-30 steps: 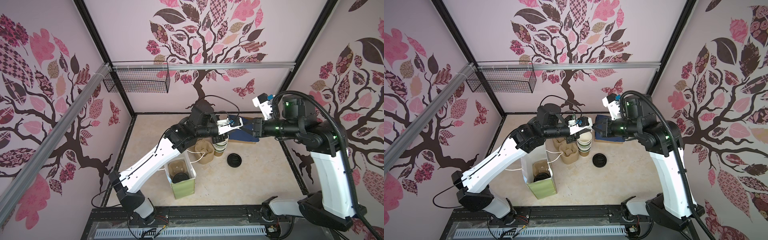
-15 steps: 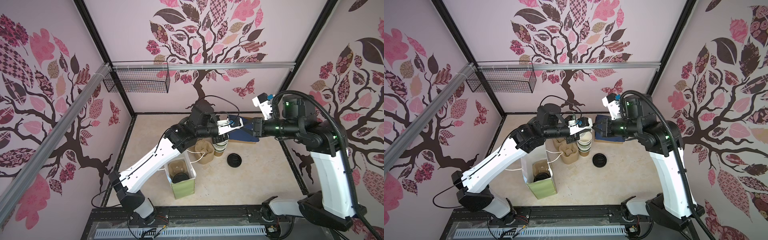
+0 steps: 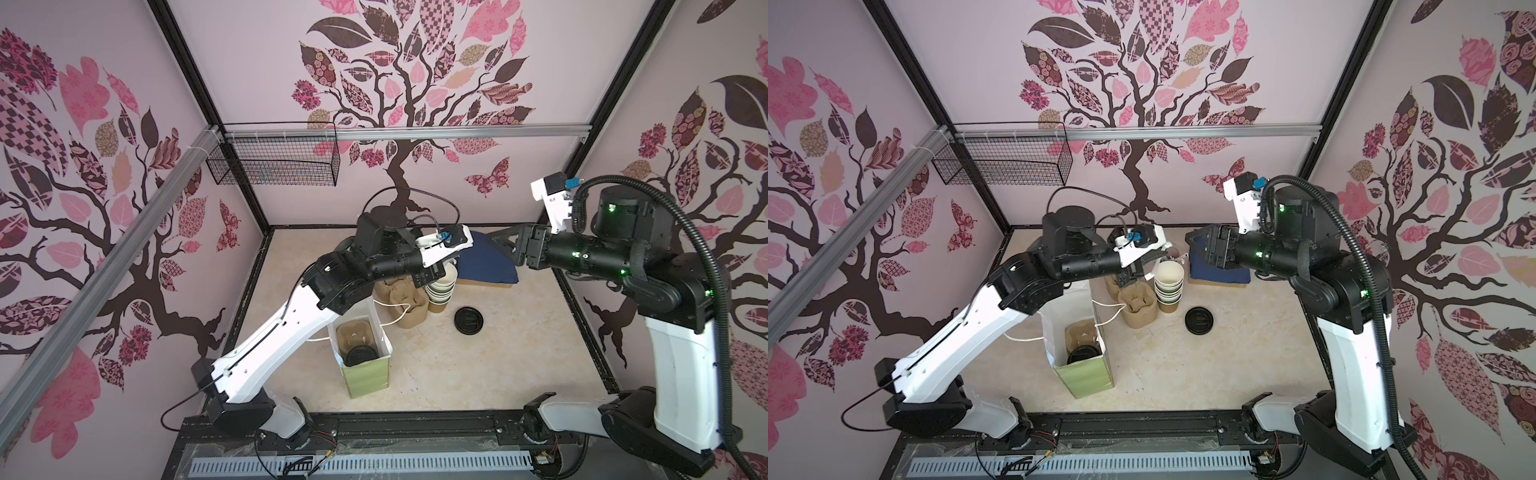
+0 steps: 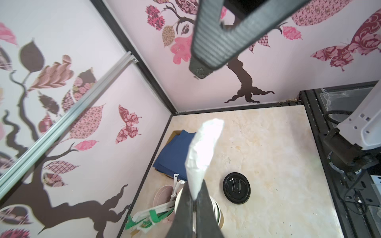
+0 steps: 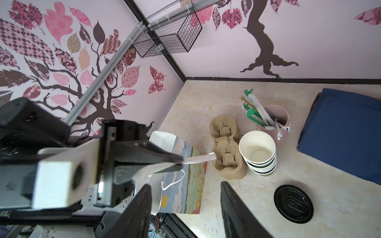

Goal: Pack a coffee takeout order
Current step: Place the straw in the takeout bag.

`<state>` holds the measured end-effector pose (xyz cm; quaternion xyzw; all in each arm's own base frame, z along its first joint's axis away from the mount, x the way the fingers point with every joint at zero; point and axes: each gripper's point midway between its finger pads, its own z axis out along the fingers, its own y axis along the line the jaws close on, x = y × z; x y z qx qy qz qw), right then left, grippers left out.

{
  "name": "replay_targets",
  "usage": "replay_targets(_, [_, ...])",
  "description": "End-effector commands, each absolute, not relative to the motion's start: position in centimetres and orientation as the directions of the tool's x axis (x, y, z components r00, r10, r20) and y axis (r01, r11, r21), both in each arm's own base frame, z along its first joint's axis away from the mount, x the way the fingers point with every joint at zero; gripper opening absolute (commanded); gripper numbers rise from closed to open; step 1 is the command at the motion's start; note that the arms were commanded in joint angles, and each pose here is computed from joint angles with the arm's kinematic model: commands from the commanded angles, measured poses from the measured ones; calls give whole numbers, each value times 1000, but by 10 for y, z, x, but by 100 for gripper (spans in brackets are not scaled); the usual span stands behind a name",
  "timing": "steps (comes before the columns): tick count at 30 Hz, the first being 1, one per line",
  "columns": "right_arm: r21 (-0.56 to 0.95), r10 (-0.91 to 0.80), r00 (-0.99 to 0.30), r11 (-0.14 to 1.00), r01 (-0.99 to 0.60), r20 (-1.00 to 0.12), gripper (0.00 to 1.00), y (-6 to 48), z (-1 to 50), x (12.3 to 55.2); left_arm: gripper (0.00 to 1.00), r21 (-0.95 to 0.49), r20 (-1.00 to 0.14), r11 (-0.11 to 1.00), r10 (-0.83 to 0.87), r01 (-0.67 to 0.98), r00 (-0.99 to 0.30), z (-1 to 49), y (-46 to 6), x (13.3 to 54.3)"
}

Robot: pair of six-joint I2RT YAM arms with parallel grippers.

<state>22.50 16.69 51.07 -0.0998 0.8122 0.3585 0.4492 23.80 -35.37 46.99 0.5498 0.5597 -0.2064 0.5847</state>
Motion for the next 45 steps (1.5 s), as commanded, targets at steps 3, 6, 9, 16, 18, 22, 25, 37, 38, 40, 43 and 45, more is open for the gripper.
replay_targets(3, [472,207,-525,762,-444,-826,50,152,513,227,0,265,-954,546,270,795,132,518,-279,217])
replay_targets(6, [480,202,-540,757,-443,-817,49,156,508,231,0,148,-982,672,186,725,28,531,-233,207])
replay_targets(9, [489,199,-553,750,-446,-809,49,160,503,234,0,-20,-993,794,57,607,-108,533,-186,201])
replay_targets(16, [515,191,-586,726,-455,-787,48,171,493,241,0,-343,-891,913,-242,220,-384,492,-110,197])
replay_targets(18, [519,186,-595,724,-455,-782,48,173,489,241,0,-363,-867,918,-270,159,-418,479,-104,197])
replay_targets(22, [523,181,-611,728,-444,-771,48,172,484,240,0,-341,-823,939,-275,45,-498,451,-106,206])
replay_targets(25, [522,175,-622,735,-433,-763,47,170,482,238,0,-323,-780,946,-259,13,-570,429,-123,214])
replay_targets(37, [522,165,-638,739,-425,-752,46,168,475,231,0,-232,-557,957,-279,-176,-782,344,-135,233])
replay_targets(38, [521,166,-637,741,-423,-753,46,167,474,231,0,-237,-542,952,-297,-196,-786,340,-136,234])
replay_targets(40, [520,167,-635,743,-422,-754,46,166,474,230,0,-246,-508,942,-328,-230,-797,330,-137,236])
replay_targets(43, [523,168,-638,742,-420,-752,46,165,472,228,0,-246,-459,934,-348,-259,-817,316,-141,238])
replay_targets(45, [530,165,-645,733,-426,-747,46,167,471,226,0,-238,-425,933,-350,-270,-835,306,-144,238])
